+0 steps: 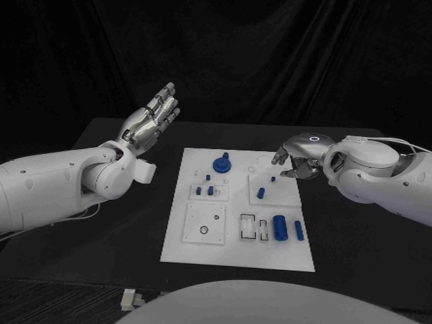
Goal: Assemble the parts on the task board
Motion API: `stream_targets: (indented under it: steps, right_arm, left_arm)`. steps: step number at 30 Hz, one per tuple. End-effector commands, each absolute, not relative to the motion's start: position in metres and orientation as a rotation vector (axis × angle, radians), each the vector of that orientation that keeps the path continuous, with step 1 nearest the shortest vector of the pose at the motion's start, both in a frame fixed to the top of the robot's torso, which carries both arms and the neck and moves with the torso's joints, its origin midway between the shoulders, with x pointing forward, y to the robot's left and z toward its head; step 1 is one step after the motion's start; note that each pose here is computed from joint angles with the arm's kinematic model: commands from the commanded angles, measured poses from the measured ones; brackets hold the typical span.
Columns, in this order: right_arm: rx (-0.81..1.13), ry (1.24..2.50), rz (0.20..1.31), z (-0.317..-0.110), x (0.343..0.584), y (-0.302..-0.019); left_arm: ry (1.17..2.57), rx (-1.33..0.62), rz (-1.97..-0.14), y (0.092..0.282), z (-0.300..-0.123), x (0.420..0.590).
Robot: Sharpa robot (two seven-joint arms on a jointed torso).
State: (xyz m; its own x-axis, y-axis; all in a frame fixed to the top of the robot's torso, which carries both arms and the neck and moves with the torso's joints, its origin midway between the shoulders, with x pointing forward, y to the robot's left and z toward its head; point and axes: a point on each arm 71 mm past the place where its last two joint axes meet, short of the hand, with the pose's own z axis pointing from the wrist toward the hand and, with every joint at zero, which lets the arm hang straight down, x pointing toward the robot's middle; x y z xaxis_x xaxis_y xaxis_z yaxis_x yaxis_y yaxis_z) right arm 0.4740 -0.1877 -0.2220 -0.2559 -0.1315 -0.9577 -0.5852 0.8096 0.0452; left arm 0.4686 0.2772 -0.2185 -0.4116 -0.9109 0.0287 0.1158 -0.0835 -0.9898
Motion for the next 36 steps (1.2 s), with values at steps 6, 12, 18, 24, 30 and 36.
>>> stream_targets:
  steps: [6,12,18,24,30,36]
  right_arm:
    - [-0.568,1.854,0.458,-0.239,0.479,-0.182]
    - [-0.560,1.870,0.439,-0.250,0.484,-0.181]
    - [-0.553,1.873,0.433,-0.258,0.487,-0.181]
    - [-0.550,1.870,0.442,-0.263,0.487,-0.179]
    - [-0.550,1.867,0.453,-0.267,0.486,-0.178]
    - [-0.554,1.869,0.462,-0.271,0.485,-0.176]
  left_arm:
    - [1.309,-0.884,-1.671,0.277,-0.215,0.469]
    - [1.326,-0.891,-1.684,0.275,-0.216,0.469]
    - [1.338,-0.894,-1.695,0.273,-0.217,0.469]
    - [1.348,-0.899,-1.702,0.273,-0.218,0.469]
    - [1.357,-0.902,-1.705,0.273,-0.219,0.469]
    - [1.365,-0.905,-1.706,0.273,-0.220,0.470]
